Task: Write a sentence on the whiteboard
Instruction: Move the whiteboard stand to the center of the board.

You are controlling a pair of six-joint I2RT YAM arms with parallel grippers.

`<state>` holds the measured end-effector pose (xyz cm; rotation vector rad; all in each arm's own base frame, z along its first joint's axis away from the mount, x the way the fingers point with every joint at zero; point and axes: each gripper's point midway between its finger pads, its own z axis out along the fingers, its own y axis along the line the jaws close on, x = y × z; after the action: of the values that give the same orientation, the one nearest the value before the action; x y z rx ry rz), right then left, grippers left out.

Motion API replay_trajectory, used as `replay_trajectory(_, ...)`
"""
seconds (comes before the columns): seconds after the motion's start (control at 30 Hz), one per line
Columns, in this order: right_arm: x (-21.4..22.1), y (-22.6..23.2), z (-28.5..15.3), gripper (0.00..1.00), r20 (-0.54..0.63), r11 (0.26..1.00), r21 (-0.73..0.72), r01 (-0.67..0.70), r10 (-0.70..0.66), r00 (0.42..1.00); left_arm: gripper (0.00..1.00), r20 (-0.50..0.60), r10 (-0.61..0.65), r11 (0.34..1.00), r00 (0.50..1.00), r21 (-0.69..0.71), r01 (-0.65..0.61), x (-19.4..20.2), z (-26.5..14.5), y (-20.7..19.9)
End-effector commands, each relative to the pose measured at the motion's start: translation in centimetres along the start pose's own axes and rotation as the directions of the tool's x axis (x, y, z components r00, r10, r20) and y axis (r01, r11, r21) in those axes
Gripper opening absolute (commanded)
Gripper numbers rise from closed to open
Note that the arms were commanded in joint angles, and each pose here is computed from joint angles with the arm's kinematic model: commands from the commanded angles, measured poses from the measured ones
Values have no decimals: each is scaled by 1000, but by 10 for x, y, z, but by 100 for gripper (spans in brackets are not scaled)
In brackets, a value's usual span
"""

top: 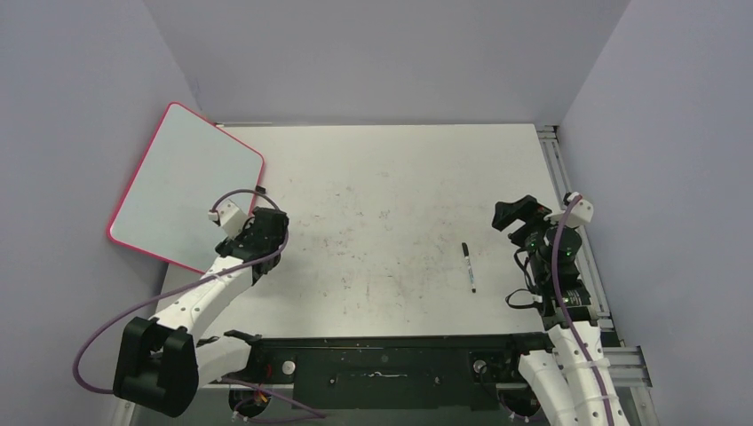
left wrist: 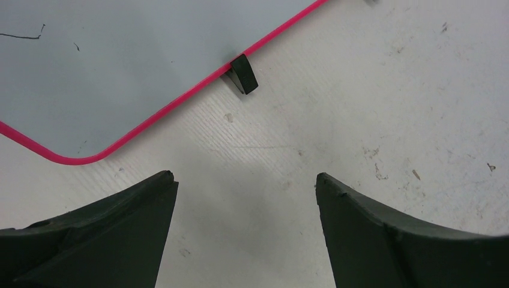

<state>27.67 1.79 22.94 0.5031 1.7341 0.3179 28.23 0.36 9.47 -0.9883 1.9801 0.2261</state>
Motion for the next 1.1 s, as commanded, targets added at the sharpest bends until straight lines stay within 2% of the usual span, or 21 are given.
replay_trajectory(0.0, -13, 20, 6, 90, 31, 996, -83, -22, 25, 999, 82, 72, -140, 989, 987, -25, 142, -11, 14, -9)
replay_trajectory(0.17, -7, 26, 16, 90, 3, 994, -108, -33, 34, 999, 75, 73, -167, 980, 983, -95, 174, -7, 31, -3)
replay_trajectory(0.67, -4, 38, 39, 90, -36, 989, -142, -39, 34, 999, 68, 103, -195, 955, 975, -206, 213, -10, 59, 5)
replay_trajectory(0.97, -17, 43, 38, 90, 4, 988, -154, -6, 6, 1000, 63, 90, -202, 940, 975, -261, 218, -4, 79, 5)
replay_trajectory(1.07, -18, 43, 39, 90, 5, 988, -155, -3, 3, 1000, 56, 84, -193, 941, 978, -268, 209, -6, 83, 0)
